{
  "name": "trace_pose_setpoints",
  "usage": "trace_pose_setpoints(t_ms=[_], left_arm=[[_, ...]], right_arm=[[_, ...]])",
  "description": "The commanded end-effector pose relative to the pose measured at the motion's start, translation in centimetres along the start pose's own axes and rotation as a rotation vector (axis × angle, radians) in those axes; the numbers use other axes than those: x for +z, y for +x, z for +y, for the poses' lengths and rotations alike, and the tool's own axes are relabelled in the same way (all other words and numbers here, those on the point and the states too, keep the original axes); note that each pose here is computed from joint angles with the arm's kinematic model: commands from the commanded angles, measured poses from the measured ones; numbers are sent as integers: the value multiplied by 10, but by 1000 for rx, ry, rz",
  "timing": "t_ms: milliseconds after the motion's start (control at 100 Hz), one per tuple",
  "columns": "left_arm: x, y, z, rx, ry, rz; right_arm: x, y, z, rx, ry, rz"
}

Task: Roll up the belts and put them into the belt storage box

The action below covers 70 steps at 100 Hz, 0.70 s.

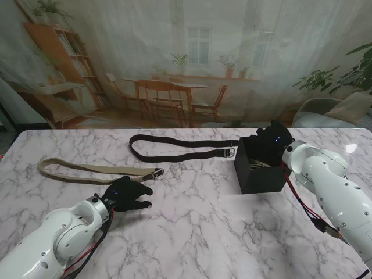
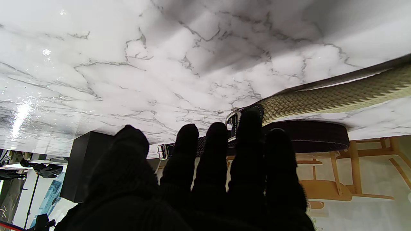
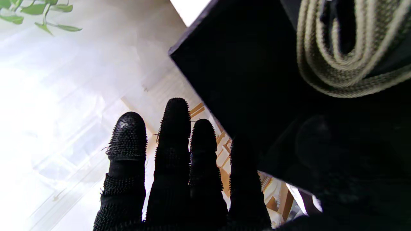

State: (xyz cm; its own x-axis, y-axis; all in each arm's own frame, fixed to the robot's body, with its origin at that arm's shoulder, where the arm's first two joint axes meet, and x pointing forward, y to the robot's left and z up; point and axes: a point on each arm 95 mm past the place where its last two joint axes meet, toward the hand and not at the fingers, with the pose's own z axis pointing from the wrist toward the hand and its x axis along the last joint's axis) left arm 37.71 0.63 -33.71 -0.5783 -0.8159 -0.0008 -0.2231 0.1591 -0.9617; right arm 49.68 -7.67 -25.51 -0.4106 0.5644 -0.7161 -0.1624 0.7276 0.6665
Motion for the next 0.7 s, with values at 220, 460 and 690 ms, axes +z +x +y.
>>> trace_pose_setpoints(t_ms=[220,460,690], left_arm=[[-1,-2,-2,16,1,-4],[-2,-16,-18,49,29,-13],[-8,-48,-19,84,16,-93]], right_arm=[[-36,-27,19,47,-140,-110],[-82,-17,47,189,-224,-162],[-112,20,52,311,-370,-156]])
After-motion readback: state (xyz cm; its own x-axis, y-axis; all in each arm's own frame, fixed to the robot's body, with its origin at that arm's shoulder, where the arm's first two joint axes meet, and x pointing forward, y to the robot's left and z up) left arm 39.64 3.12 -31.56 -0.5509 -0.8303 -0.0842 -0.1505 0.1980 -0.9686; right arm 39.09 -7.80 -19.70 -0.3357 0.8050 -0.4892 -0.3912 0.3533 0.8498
